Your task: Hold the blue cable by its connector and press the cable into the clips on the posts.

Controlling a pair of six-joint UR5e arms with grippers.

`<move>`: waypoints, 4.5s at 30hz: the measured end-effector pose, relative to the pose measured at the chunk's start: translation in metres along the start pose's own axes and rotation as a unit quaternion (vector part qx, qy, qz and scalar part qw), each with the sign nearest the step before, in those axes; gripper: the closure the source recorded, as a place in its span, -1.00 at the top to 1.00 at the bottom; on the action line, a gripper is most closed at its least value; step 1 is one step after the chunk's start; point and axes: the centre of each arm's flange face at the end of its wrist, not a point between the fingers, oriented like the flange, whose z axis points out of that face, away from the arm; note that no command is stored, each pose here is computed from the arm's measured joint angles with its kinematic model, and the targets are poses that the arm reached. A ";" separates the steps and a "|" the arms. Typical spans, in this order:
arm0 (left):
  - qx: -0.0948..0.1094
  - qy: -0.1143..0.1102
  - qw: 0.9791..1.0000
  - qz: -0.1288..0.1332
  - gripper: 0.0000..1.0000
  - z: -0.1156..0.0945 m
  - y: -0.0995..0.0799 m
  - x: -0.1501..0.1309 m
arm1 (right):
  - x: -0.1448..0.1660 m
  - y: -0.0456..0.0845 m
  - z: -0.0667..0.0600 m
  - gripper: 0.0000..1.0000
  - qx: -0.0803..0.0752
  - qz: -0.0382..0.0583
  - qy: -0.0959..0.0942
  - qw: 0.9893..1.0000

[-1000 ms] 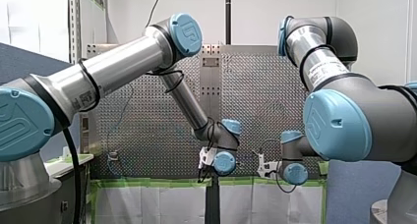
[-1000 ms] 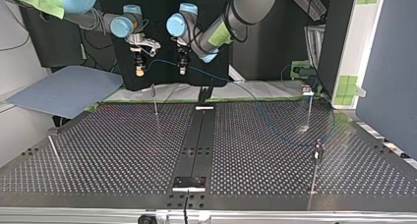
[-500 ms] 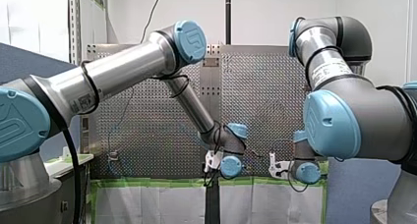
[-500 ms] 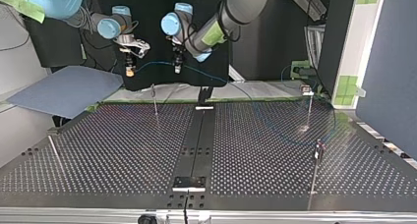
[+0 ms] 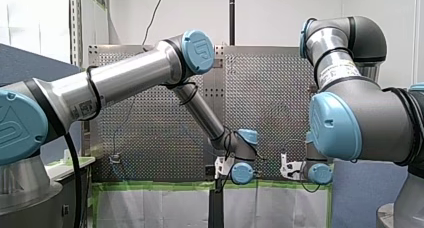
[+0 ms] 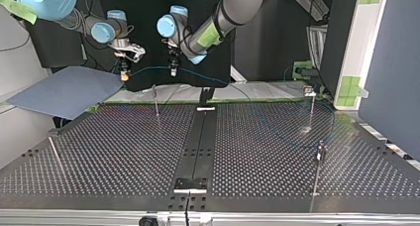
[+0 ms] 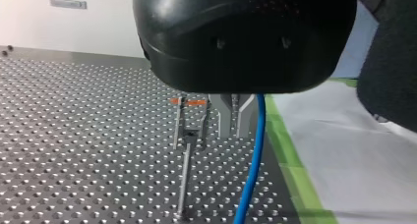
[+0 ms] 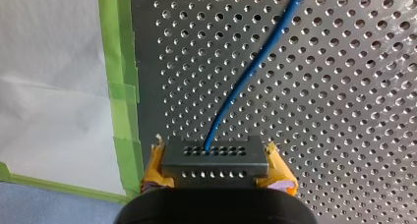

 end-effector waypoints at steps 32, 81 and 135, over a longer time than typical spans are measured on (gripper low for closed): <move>0.032 -0.014 0.998 -0.056 -0.94 0.040 -0.002 0.013 | 0.016 0.006 0.027 -1.00 -0.018 0.014 -0.014 1.000; 0.016 -0.024 0.996 -0.085 -0.94 0.080 0.001 0.008 | 0.022 0.028 0.038 -1.00 -0.036 0.024 0.003 0.999; 0.007 -0.026 0.993 -0.112 -0.94 0.107 0.039 0.014 | 0.020 0.019 0.044 -1.00 -0.031 0.008 -0.007 0.999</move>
